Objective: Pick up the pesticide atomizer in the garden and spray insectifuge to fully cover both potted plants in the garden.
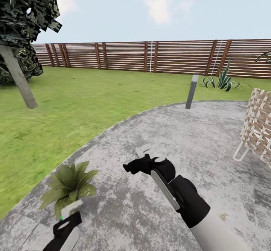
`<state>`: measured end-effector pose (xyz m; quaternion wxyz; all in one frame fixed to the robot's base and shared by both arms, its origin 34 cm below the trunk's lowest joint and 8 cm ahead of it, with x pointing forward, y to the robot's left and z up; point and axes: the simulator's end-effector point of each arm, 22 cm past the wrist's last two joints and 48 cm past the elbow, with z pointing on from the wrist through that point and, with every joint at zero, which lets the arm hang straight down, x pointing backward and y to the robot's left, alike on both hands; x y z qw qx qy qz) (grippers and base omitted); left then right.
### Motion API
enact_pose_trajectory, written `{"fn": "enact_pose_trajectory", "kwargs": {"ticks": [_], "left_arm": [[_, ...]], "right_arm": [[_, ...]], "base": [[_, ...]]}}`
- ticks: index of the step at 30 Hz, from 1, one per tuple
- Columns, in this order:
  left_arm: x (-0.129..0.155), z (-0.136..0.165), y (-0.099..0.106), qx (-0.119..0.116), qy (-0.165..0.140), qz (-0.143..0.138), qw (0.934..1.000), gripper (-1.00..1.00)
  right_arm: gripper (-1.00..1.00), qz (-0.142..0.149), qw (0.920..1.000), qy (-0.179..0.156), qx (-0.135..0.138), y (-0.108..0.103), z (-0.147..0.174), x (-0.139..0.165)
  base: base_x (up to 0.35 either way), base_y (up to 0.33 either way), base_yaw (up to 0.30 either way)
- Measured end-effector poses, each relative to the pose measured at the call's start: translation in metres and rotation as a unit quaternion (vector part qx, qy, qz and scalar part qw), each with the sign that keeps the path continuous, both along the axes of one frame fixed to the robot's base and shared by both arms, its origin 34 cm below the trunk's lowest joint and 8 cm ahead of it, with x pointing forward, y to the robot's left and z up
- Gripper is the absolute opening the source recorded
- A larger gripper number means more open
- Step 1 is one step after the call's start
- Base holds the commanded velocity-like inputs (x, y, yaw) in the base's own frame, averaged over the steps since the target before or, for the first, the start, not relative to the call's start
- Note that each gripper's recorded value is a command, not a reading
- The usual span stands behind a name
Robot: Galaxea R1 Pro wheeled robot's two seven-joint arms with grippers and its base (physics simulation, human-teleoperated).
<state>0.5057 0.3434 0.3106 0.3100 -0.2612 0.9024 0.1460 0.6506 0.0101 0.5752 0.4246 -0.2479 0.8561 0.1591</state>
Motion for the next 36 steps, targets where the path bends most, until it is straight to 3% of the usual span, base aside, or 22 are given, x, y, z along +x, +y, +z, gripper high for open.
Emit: {"fn": "enact_pose_trajectory", "kwargs": {"ticks": [2,4,5,7,8,11,13,16,23,26,29,34,36], "left_arm": [[-0.007,0.002,0.012,-0.018,-0.025,-0.068,0.9972,-1.00],[-0.007,0.003,0.012,-0.042,-0.039,-0.126,0.9904,-1.00],[-0.010,0.000,0.013,-0.046,-0.034,-0.141,0.9884,-1.00],[-0.015,-0.006,0.024,-0.030,-0.018,-0.167,0.9853,-1.00],[-0.014,-0.007,0.021,-0.037,-0.018,-0.186,0.9816,-1.00],[-0.010,-0.009,0.001,-0.097,-0.013,-0.254,0.9622,-1.00],[-0.010,-0.016,0.004,-0.111,0.004,-0.261,0.9590,-1.00],[-0.008,-0.029,0.017,-0.114,0.026,-0.250,0.9611,-1.00],[0.029,-0.011,0.013,-0.129,0.016,-0.255,0.9582,-1.00],[0.044,0.001,0.000,-0.153,0.005,-0.271,0.9503,-1.00],[0.048,0.004,-0.003,-0.159,0.003,-0.276,0.9479,-1.00],[0.049,0.006,-0.002,-0.167,0.023,-0.272,0.9475,-1.00],[0.056,0.013,0.010,-0.171,0.015,-0.256,0.9514,-1.00]], "right_arm": [[1.00,-0.002,1.0000,-0.005,0.004,0.000,0.000,0.002],[1.00,-0.002,1.0000,-0.006,0.005,0.000,0.000,0.003],[1.00,-0.002,1.0000,-0.006,0.005,0.000,0.000,0.003],[1.00,-0.003,1.0000,-0.007,0.004,-0.001,0.000,0.003],[1.00,-0.003,1.0000,-0.006,0.005,-0.001,0.000,0.003],[1.00,-0.001,1.0000,-0.007,0.006,0.000,0.001,0.003],[1.00,0.000,1.0000,-0.007,0.006,-0.001,0.001,0.003],[1.00,0.000,0.9999,-0.009,0.008,-0.003,0.003,0.004],[1.00,-0.002,0.9999,-0.011,0.008,-0.004,0.004,0.005],[1.00,-0.002,0.9999,-0.011,0.007,-0.004,0.004,0.005],[1.00,-0.002,0.9999,-0.011,0.008,-0.004,0.004,0.005],[1.00,-0.003,0.9999,-0.012,0.008,-0.004,0.005,0.005],[1.00,-0.003,0.9999,-0.012,0.008,-0.004,0.005,0.005]], "base": [[-0.012,0.013,0.000],[-0.003,0.003,0.000],[0.000,0.000,0.000],[0.000,0.000,0.000],[0.000,0.000,0.000],[0.000,0.000,0.000],[0.000,0.000,0.000],[0.000,0.000,0.000],[0.000,0.000,0.000],[0.000,0.000,0.000],[0.000,0.000,0.000],[0.000,0.000,0.000],[0.000,0.000,0.000]]}}
